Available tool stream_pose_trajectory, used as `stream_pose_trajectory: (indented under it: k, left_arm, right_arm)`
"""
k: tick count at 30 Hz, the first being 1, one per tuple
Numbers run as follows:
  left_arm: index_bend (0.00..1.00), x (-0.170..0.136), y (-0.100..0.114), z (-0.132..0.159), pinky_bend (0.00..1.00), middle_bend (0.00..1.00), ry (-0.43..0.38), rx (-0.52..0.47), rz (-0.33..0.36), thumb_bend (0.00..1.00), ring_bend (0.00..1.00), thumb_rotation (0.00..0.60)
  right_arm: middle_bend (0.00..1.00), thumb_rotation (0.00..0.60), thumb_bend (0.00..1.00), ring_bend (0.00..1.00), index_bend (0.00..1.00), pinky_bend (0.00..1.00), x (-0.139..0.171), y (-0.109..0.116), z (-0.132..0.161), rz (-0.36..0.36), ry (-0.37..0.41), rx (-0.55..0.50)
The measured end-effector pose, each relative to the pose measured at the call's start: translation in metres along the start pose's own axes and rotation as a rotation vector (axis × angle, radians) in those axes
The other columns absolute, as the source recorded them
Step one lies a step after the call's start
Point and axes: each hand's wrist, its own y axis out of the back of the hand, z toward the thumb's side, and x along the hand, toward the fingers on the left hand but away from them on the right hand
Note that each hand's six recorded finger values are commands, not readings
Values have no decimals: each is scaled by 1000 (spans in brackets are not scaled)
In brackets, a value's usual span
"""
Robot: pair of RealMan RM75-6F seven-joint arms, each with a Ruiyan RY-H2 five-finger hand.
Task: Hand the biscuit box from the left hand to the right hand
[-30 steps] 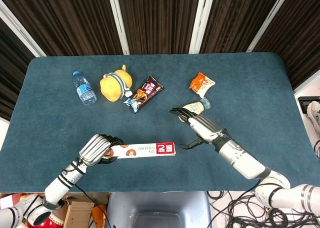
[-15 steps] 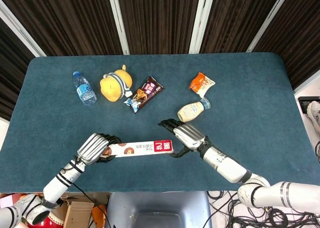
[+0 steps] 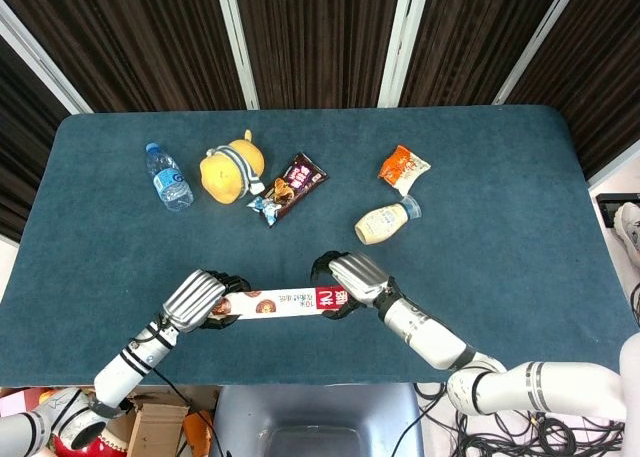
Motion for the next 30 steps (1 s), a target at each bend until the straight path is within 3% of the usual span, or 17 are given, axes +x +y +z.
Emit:
stream_pose_trajectory:
  k: [10, 12, 17, 23, 27, 30]
  left_arm:
    - [593, 0, 1, 4, 682, 637, -10, 8, 2, 363, 573, 600]
    - [592, -1, 1, 4, 682, 634, -9, 5, 1, 363, 573, 600]
    - [587, -3, 5, 5, 681, 629, -16, -3, 15, 364, 573, 600]
    - [567, -8, 13, 8, 672, 604, -46, -51, 52, 360, 560, 600]
    - [449, -13, 20, 7, 624, 498, -75, -84, 97, 357, 497, 600]
    - [322, -16, 21, 4, 493, 424, -91, -115, 107, 353, 369, 600]
  right_arm:
    - [379, 600, 136, 325, 605, 392, -4, -3, -1, -9, -7, 11]
    - [412, 600, 178, 371, 638, 454, -4, -4, -1, -7, -9, 19]
    - [555, 600, 312, 536, 800, 722, -6, -5, 2, -12, 1, -2]
    - [654, 600, 370, 641, 913, 840, -7, -3, 7, -22, 25, -43]
    - [674, 600, 383, 663, 935, 863, -6, 3, 8, -34, 41, -55]
    - [683, 600, 388, 672, 945, 870, -4, 8, 8, -43, 46, -63]
